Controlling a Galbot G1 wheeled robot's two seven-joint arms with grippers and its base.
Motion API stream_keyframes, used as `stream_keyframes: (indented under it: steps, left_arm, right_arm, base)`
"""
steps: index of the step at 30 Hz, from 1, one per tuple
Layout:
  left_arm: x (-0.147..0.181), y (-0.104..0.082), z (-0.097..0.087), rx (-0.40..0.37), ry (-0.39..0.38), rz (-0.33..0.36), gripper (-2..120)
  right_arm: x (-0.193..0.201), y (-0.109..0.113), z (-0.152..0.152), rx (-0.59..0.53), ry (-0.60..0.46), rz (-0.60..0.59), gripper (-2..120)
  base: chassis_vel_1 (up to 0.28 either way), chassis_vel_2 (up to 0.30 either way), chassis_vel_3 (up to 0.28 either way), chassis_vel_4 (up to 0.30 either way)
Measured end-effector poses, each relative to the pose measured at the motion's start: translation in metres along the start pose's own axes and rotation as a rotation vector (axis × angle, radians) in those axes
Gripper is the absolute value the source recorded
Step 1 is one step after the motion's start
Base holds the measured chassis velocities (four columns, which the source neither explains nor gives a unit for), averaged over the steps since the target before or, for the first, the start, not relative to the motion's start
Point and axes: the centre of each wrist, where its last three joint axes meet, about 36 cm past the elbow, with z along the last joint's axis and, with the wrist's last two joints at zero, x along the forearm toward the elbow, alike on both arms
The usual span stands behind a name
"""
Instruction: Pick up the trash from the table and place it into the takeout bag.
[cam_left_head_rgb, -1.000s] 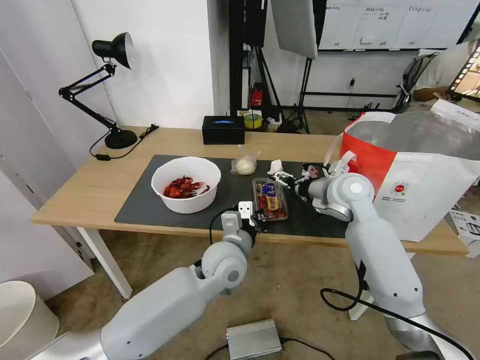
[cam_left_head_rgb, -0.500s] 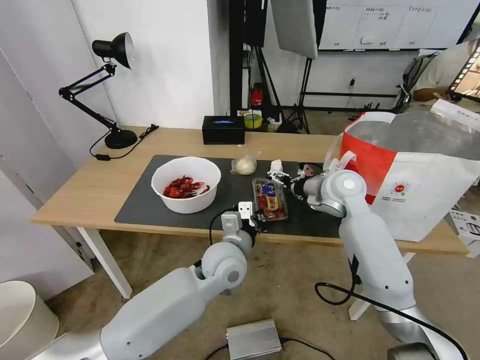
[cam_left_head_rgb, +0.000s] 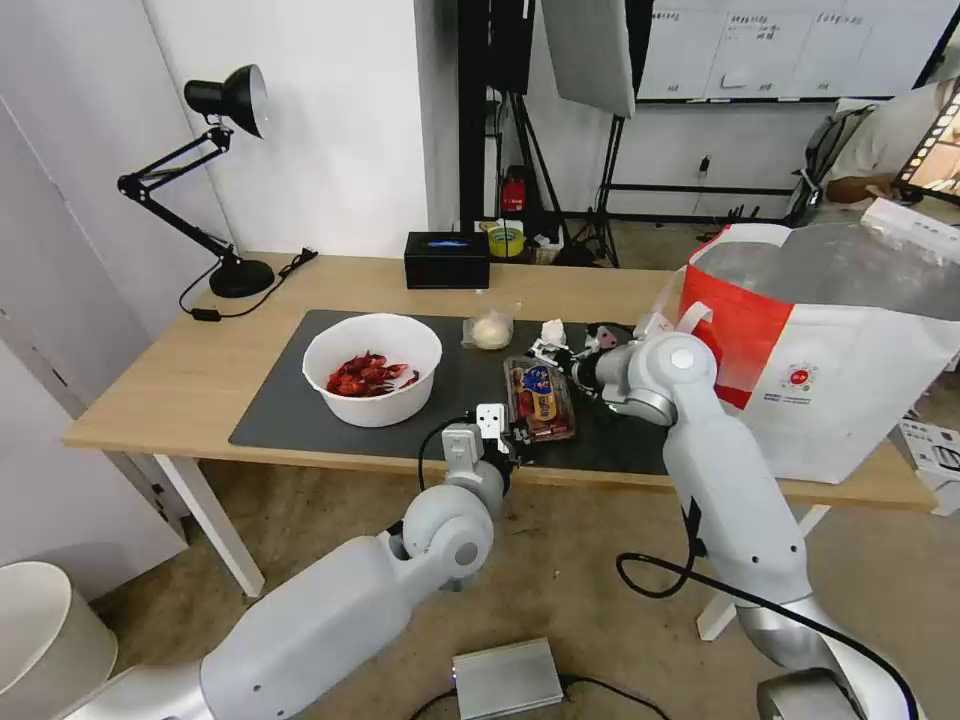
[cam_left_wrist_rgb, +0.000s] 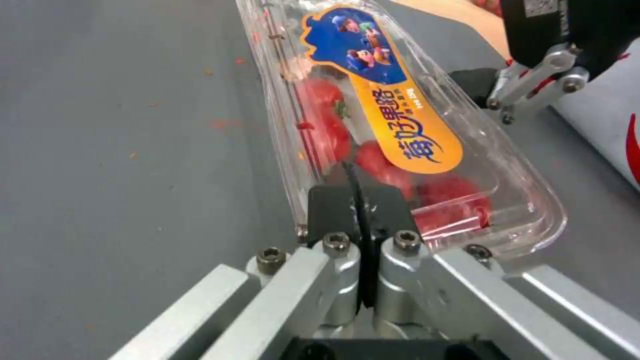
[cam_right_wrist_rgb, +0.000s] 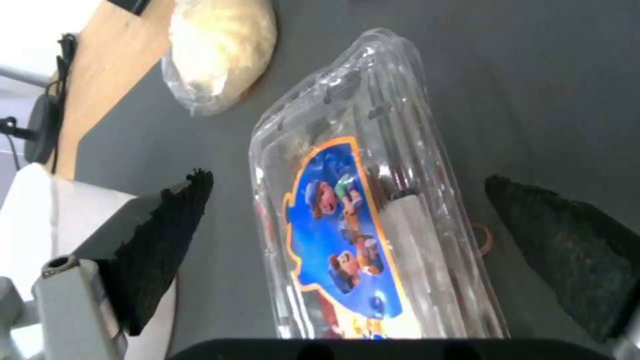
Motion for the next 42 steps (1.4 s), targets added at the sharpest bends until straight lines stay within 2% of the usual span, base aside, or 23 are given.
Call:
stream_keyframes:
  steps: [30, 33, 36, 37, 41, 42]
  left_arm:
    - [0.0, -0.001, 0.001, -0.003, -0.002, -0.001, 0]
    - [0.0, -0.001, 0.001, -0.003, -0.003, -0.002, 0]
    - [0.0, 0.0, 0.001, -0.003, -0.004, -0.004, 0]
    - [0.0, 0.0, 0.001, -0.003, -0.004, -0.004, 0]
    - [0.0, -0.001, 0.0, -0.004, -0.005, -0.006, 0]
    - [0.0, -0.001, 0.0, -0.004, -0.005, -0.006, 0]
  right_arm:
    - [-0.014, 0.002, 0.005, -0.025, 0.029, 0.003, 100]
    - [-0.014, 0.001, 0.005, -0.027, 0.03, 0.007, 95]
    - [-0.014, 0.0, 0.005, -0.031, 0.031, 0.013, 82]
    - [-0.014, 0.0, 0.005, -0.031, 0.031, 0.013, 82]
    - [-0.015, -0.001, 0.006, -0.034, 0.035, 0.018, 63]
    - [-0.015, -0.001, 0.006, -0.034, 0.035, 0.018, 63]
  base:
    - [0.0, 0.0, 0.0, 0.0]
    - [0.0, 0.0, 0.0, 0.0]
    - [0.0, 0.0, 0.0, 0.0]
    - [0.0, 0.0, 0.0, 0.0]
    - [0.0, 0.0, 0.0, 0.0]
    - [0.0, 0.0, 0.0, 0.0]
